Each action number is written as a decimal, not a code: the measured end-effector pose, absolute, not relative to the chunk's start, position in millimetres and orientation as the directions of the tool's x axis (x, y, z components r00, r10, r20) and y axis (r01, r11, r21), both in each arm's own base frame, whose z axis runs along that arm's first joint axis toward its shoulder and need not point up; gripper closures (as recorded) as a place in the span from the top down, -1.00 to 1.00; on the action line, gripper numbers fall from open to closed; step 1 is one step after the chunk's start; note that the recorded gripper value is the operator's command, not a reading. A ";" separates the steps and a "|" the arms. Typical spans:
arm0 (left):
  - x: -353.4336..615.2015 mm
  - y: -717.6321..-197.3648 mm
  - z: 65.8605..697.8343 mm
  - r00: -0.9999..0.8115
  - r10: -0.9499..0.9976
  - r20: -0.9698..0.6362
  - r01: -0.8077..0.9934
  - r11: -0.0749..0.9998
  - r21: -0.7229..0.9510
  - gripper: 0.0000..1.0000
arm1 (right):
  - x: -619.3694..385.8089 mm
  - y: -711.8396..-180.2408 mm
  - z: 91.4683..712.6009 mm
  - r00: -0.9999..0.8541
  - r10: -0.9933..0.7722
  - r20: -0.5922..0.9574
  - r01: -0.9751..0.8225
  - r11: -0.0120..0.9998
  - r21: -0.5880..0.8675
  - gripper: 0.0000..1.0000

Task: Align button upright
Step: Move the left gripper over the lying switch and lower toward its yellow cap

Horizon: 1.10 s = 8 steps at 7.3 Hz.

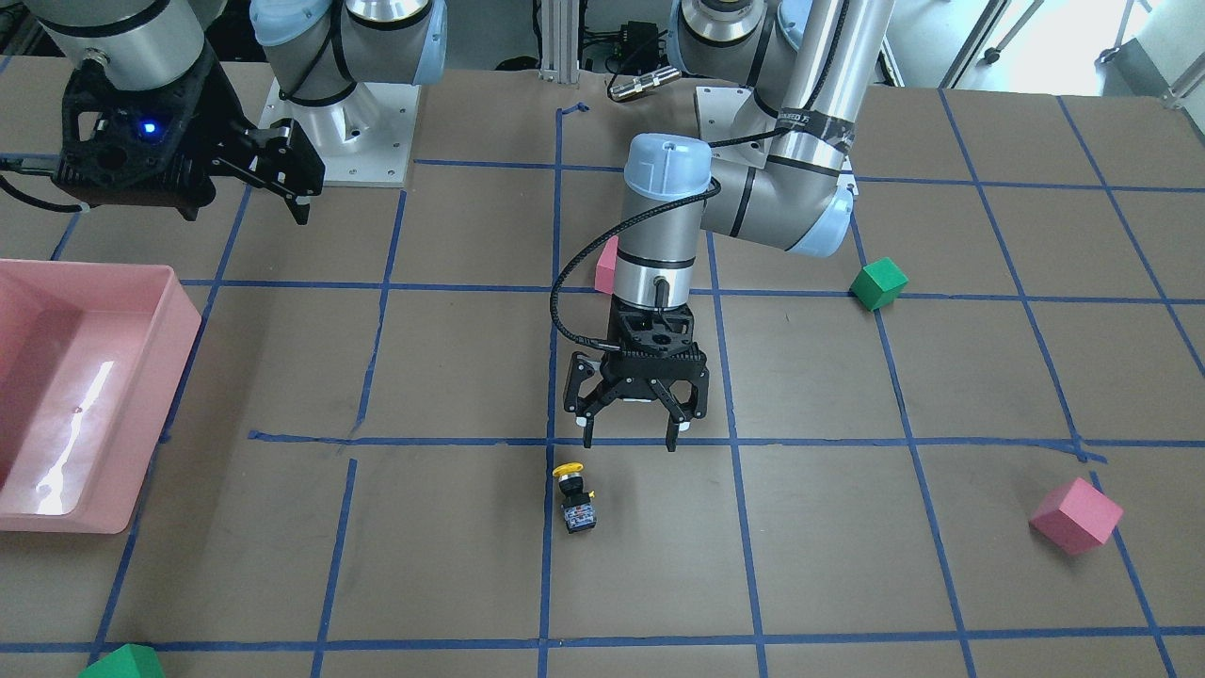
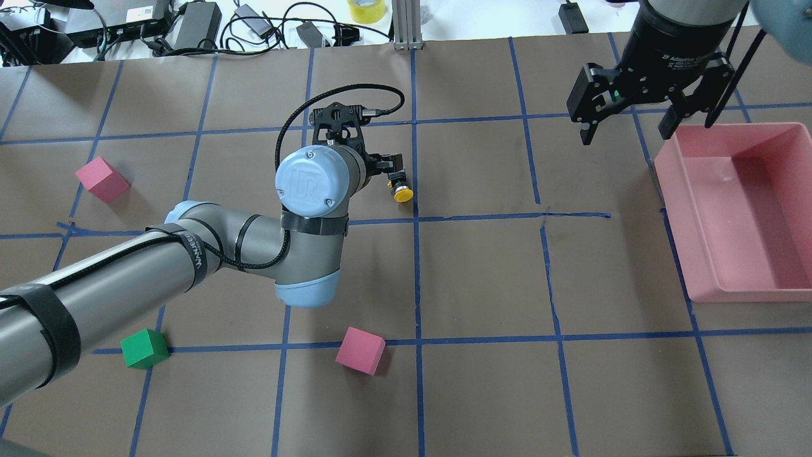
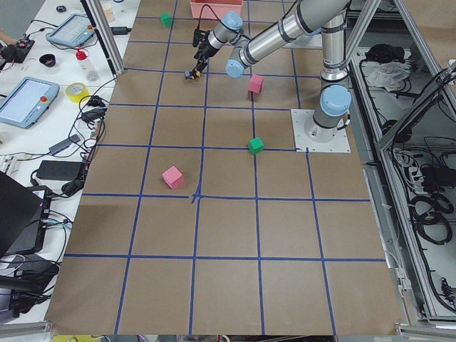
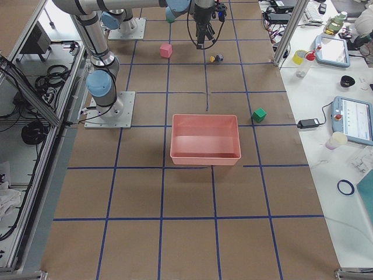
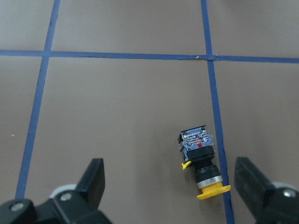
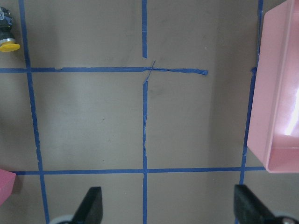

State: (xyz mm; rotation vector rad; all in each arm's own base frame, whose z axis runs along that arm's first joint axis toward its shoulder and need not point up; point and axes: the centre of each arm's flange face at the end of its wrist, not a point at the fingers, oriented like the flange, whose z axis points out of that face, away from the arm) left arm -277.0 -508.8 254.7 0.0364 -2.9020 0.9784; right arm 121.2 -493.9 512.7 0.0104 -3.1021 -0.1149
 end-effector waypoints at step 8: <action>-268.4 -529.9 285.1 -0.997 -0.070 0.039 -0.078 0.742 -0.666 1.00 | 108.5 -486.1 507.5 -0.991 -0.051 0.124 -0.034 0.991 0.133 1.00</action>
